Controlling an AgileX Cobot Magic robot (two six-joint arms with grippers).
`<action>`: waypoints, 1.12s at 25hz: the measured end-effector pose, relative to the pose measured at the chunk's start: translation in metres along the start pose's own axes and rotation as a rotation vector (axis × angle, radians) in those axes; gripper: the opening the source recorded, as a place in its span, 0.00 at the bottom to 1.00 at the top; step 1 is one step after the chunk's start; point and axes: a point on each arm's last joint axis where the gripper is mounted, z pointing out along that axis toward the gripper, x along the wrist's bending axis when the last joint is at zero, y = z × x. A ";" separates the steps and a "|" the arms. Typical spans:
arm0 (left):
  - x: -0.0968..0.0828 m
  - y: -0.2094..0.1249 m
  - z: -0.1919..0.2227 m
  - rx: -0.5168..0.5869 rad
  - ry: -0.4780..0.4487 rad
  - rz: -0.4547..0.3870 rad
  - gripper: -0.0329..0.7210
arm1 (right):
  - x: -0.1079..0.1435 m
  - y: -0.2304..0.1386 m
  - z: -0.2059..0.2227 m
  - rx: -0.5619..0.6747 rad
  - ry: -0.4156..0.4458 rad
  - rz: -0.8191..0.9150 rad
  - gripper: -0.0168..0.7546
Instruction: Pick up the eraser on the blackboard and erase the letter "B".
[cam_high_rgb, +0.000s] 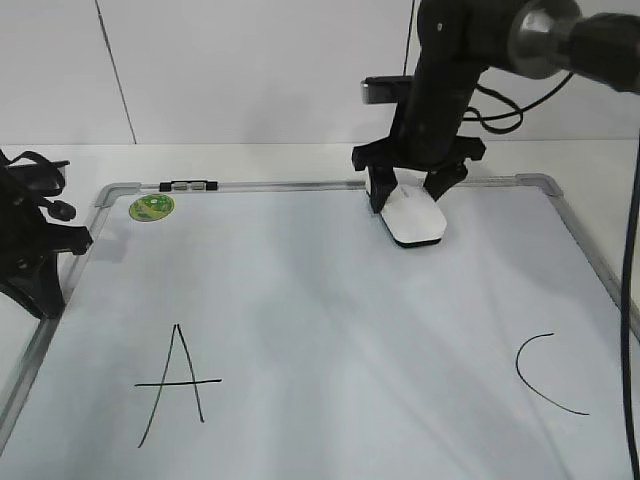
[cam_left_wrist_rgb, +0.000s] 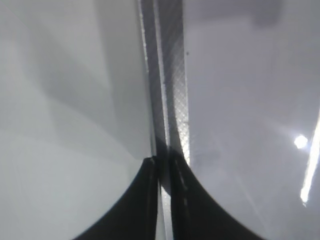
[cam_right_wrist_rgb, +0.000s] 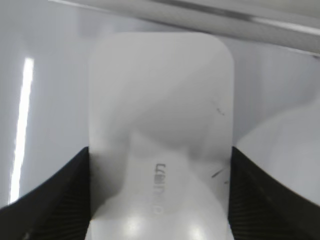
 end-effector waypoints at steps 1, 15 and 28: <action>0.000 0.000 0.000 0.000 0.000 0.000 0.07 | 0.000 -0.001 -0.005 -0.003 -0.002 -0.001 0.75; 0.000 0.000 0.000 0.000 0.002 0.001 0.07 | -0.009 -0.034 -0.074 -0.041 -0.083 -0.028 0.75; 0.000 0.000 0.000 0.002 0.001 0.001 0.07 | -0.078 -0.097 -0.107 0.030 -0.236 0.138 0.75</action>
